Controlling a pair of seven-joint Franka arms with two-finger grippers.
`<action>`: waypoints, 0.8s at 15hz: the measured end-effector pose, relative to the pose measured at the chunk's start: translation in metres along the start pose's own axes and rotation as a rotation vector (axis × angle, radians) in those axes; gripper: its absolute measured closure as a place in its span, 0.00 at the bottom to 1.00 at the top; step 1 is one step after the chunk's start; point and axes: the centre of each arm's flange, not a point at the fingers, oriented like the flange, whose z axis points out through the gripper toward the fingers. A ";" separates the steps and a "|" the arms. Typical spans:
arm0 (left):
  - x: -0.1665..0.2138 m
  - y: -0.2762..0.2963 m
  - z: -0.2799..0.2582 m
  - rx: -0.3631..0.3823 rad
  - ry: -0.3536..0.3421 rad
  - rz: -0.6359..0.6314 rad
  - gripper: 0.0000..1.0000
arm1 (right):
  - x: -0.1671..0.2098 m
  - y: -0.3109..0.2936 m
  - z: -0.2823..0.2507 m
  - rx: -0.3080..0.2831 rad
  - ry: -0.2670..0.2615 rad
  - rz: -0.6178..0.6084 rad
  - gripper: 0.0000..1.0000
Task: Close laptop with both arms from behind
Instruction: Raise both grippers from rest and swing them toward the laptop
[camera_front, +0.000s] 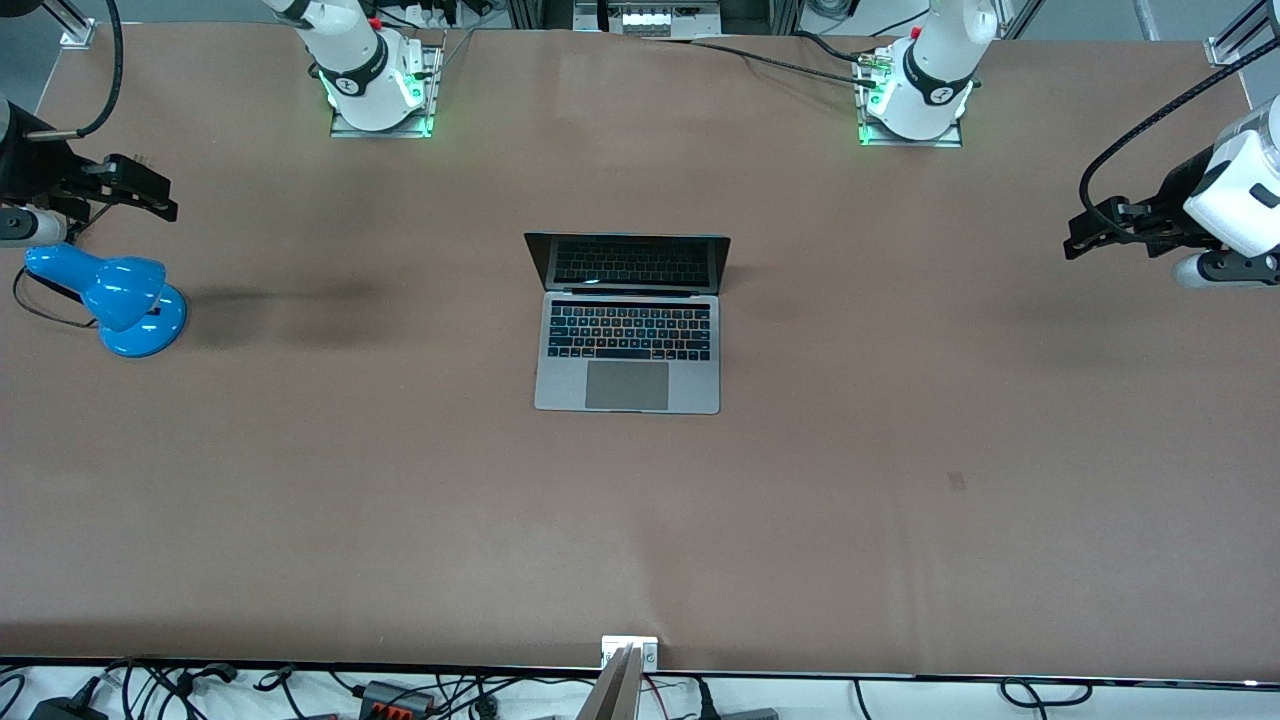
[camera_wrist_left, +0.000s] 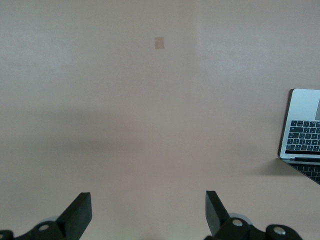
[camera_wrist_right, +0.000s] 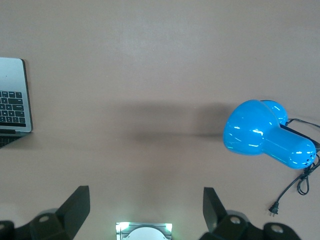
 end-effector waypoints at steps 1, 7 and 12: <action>0.000 0.000 0.000 0.000 0.000 -0.002 0.00 | 0.000 0.000 0.000 0.000 0.000 0.000 0.00; -0.001 -0.001 0.001 0.000 -0.006 -0.008 0.07 | 0.001 -0.002 0.001 0.000 -0.003 -0.003 0.00; -0.002 -0.006 0.001 0.000 -0.021 -0.016 0.59 | 0.006 -0.006 0.011 0.003 -0.029 -0.011 0.00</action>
